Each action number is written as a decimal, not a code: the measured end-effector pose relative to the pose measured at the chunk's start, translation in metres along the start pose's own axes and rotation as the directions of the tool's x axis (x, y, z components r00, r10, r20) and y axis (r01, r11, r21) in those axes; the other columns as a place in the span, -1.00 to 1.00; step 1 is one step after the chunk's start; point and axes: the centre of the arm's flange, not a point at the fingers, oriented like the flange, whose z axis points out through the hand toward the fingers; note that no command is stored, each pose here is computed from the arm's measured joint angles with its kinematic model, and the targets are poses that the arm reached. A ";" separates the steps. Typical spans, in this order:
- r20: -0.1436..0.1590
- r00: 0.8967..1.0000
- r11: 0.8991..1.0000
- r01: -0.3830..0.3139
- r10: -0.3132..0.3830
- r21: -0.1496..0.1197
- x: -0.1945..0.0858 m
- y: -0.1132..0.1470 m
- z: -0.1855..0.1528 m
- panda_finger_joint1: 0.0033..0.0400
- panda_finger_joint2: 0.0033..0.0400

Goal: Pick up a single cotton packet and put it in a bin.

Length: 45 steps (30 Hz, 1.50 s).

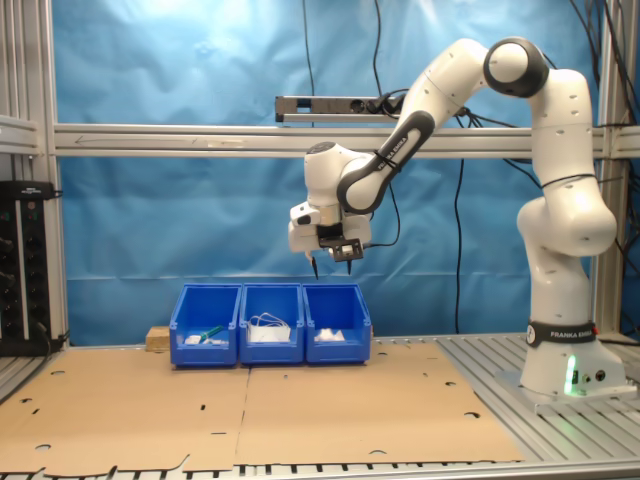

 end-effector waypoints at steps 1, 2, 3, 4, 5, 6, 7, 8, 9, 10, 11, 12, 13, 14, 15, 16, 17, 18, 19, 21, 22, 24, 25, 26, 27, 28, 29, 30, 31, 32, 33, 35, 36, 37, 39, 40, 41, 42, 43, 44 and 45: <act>0.000 1.000 1.000 0.001 -0.001 0.000 0.000 0.000 0.000 0.35 0.35; 0.000 1.000 1.000 0.003 -0.003 0.000 0.000 0.000 0.000 0.35 0.35; 0.000 1.000 1.000 0.003 -0.003 0.000 0.000 0.000 0.000 0.96 0.96; 0.000 1.000 1.000 0.004 -0.004 0.000 0.000 0.000 0.000 0.96 0.96; 0.000 1.000 1.000 0.004 -0.004 0.000 0.000 0.000 0.000 0.96 0.96; 0.000 1.000 1.000 0.005 -0.005 0.000 0.000 0.000 0.000 0.96 0.96; 0.000 1.000 1.000 0.005 -0.005 0.000 0.000 0.000 0.000 0.99 0.99; 0.000 1.000 1.000 0.005 -0.005 0.000 0.000 0.000 0.000 0.99 0.99; 0.000 1.000 1.000 0.006 -0.006 0.000 0.000 0.000 0.000 0.99 0.99; 0.000 1.000 1.000 0.006 -0.006 0.000 0.000 0.000 0.000 0.99 0.99; 0.000 1.000 1.000 0.006 -0.006 0.000 0.000 0.000 0.000 0.99 0.99; 0.000 1.000 1.000 0.006 -0.006 0.000 0.000 0.000 0.000 0.99 0.99; 0.000 1.000 1.000 0.006 -0.006 0.000 0.000 0.000 0.000 1.00 1.00; 0.000 1.000 1.000 0.007 -0.007 0.000 0.000 0.000 0.000 1.00 1.00; 0.000 1.000 1.000 0.007 -0.007 0.000 0.000 0.000 0.000 1.00 1.00; 0.000 1.000 1.000 0.007 -0.007 0.000 0.000 0.000 0.000 1.00 1.00; 0.000 1.000 1.000 0.007 -0.007 0.000 0.000 0.000 0.000 1.00 1.00; 0.000 1.000 1.000 0.007 -0.007 0.000 0.000 0.000 0.000 1.00 1.00; 0.000 1.000 1.000 0.007 -0.007 0.000 0.000 0.000 0.000 1.00 1.00; 0.000 1.000 1.000 0.007 -0.007 0.000 0.000 0.000 0.000 1.00 1.00; 0.000 1.000 1.000 0.008 -0.008 0.000 0.000 0.000 0.000 1.00 1.00; 0.000 1.000 1.000 0.008 -0.008 0.000 0.000 0.000 0.000 1.00 1.00; 0.000 1.000 1.000 0.008 -0.008 0.000 0.000 0.000 0.000 1.00 1.00; 0.000 1.000 1.000 0.008 -0.008 0.000 0.000 0.000 0.000 1.00 1.00; 0.000 1.000 1.000 0.008 -0.008 0.000 0.000 0.000 0.000 1.00 1.00; 0.000 1.000 1.000 0.008 -0.008 0.000 0.000 0.000 0.000 1.00 1.00; 0.000 1.000 1.000 0.008 -0.008 0.000 0.000 0.000 0.000 1.00 1.00; 0.000 1.000 1.000 0.008 -0.008 0.000 0.000 0.000 0.000 1.00 1.00; 0.000 1.000 1.000 0.008 -0.008 0.000 0.000 0.000 0.000 1.00 1.00; 0.000 1.000 1.000 0.008 -0.008 0.000 0.000 0.000 0.000 1.00 1.00; 0.000 1.000 1.000 0.008 -0.008 0.000 0.000 0.000 0.000 1.00 1.00; 0.000 1.000 1.000 0.008 -0.008 0.000 0.000 0.000 0.000 1.00 1.00; 0.000 1.000 1.000 0.008 -0.008 0.000 0.000 0.000 0.000 1.00 1.00; 0.000 1.000 1.000 0.008 -0.008 0.000 0.000 0.000 0.000 1.00 1.00; 0.000 1.000 1.000 0.008 -0.008 0.000 0.000 0.000 0.000 1.00 1.00; 0.000 1.000 1.000 0.008 -0.008 0.000 0.000 0.000 0.000 1.00 1.00; 0.000 1.000 1.000 0.008 -0.008 0.000 0.000 0.000 0.000 1.00 1.00; 0.000 1.000 1.000 0.008 -0.008 0.000 0.000 0.000 0.000 1.00 1.00; 0.000 1.000 1.000 0.008 -0.008 0.000 0.000 0.000 0.000 1.00 1.00; 0.000 1.000 1.000 0.008 -0.008 0.000 0.000 0.000 0.000 1.00 1.00; 0.000 1.000 1.000 0.008 -0.008 0.000 0.000 0.000 0.000 1.00 1.00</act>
